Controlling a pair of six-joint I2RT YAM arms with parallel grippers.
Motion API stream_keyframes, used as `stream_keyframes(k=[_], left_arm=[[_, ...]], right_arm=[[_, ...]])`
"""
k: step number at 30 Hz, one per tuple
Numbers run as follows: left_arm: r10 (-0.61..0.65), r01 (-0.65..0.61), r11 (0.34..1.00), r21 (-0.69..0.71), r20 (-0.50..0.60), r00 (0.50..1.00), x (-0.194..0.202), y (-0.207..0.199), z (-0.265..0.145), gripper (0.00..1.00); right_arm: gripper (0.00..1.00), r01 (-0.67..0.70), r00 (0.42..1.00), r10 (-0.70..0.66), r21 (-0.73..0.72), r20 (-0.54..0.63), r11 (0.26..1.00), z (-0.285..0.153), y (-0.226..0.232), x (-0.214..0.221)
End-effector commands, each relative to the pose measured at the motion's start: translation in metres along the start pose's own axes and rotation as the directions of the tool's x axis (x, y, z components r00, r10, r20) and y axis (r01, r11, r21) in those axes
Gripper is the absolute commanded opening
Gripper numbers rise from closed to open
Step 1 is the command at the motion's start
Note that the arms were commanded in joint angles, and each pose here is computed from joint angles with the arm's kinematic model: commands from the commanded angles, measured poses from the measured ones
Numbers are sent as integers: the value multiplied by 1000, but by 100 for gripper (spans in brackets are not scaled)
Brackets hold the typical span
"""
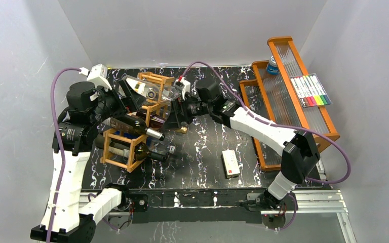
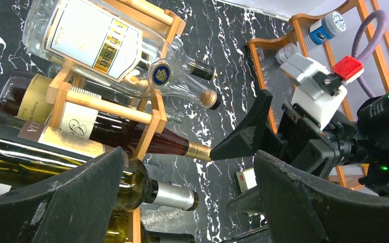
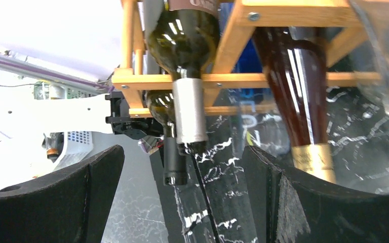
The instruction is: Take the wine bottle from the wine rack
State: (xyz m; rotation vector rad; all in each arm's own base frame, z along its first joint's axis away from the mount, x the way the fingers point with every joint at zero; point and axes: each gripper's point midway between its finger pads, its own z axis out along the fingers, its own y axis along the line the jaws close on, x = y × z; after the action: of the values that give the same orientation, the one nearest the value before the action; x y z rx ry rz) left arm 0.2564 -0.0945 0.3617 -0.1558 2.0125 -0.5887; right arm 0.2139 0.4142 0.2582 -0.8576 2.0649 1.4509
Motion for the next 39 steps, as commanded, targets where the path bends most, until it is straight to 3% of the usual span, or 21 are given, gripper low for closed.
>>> stream_keyframes(k=[1,10,16,24,39], left_arm=[[-5,5,1000,13,31,1000,-9,-6,-9,98],[-18,17,999,30,22,1000,-7,-9,-10,98],[-19,18,999,30,24,1000,-6,-9,-12,98],[-16,15,1000,27,28,999,-6,-8,-13,98],[-14,14,1000,22,30,999,-5,-8,-17,98]], right_arm=[[98,50,998,-46,-118,36,992,22,26,-6],[91,8,999,-15,-184,-37,983,72,26,16],[79,-20,997,4,-217,-74,976,88,25,23],[74,-21,999,12,-233,-42,972,95,28,19],[53,-40,999,31,-283,-36,958,100,35,15]])
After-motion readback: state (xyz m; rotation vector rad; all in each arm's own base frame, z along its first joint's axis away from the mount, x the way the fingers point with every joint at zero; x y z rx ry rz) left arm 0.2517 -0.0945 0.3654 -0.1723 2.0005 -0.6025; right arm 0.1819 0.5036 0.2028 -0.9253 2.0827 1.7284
